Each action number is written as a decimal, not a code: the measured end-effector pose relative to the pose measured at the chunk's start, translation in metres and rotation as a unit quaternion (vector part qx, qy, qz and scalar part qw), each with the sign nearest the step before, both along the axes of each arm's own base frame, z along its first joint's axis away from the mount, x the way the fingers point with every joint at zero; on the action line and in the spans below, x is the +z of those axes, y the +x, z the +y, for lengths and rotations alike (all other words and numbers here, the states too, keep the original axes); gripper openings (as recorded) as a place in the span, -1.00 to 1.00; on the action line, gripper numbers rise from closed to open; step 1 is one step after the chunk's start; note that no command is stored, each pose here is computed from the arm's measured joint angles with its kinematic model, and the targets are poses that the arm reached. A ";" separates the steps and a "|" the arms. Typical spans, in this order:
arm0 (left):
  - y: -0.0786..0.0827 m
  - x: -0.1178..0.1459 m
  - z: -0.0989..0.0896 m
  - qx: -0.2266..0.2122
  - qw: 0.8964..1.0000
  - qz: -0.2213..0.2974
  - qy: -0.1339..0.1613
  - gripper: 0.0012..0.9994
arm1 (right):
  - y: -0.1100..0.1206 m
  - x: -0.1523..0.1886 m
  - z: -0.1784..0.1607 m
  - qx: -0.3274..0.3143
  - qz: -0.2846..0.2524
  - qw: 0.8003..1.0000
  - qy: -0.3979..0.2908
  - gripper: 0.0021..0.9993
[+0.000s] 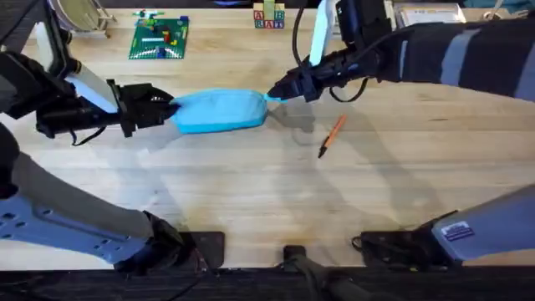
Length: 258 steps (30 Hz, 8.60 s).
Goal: Unzip the bag, pick up the pens from the table one at a time and place them inside, then zip the bag closed.
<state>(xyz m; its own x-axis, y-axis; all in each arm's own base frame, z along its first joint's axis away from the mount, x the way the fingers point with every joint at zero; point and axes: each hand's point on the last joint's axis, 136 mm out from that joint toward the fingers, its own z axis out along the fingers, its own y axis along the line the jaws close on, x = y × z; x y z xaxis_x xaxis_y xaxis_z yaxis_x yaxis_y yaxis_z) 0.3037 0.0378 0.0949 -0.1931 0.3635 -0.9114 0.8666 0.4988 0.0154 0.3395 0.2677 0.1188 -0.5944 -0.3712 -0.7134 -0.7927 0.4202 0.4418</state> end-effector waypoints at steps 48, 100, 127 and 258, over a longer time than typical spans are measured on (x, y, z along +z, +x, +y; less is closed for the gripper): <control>0.000 0.000 0.000 0.000 1.000 0.000 0.000 -0.92 | -0.001 0.043 0.059 0.029 -0.069 0.995 0.069 -0.95; 0.000 0.000 0.000 0.000 1.000 0.000 0.000 -0.92 | 0.001 0.094 0.027 -0.043 -0.128 0.990 0.027 0.99; 0.000 0.000 0.000 0.000 1.000 0.000 0.000 -0.92 | -0.003 0.098 -0.078 -0.098 -0.126 0.985 -0.060 0.99; -0.001 0.000 0.000 0.000 1.000 0.003 -0.002 -0.92 | -0.003 -0.049 0.005 0.179 -0.160 0.971 -0.003 0.26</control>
<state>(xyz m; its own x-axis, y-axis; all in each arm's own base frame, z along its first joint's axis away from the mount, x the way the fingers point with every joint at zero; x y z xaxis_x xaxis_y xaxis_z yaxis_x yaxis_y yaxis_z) 0.3029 0.0374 0.0952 -0.1987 0.3594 -0.9118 0.8663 0.4995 0.0081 0.3360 0.2731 0.0696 -0.1756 -0.5184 -0.8369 -0.9845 0.0945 0.1481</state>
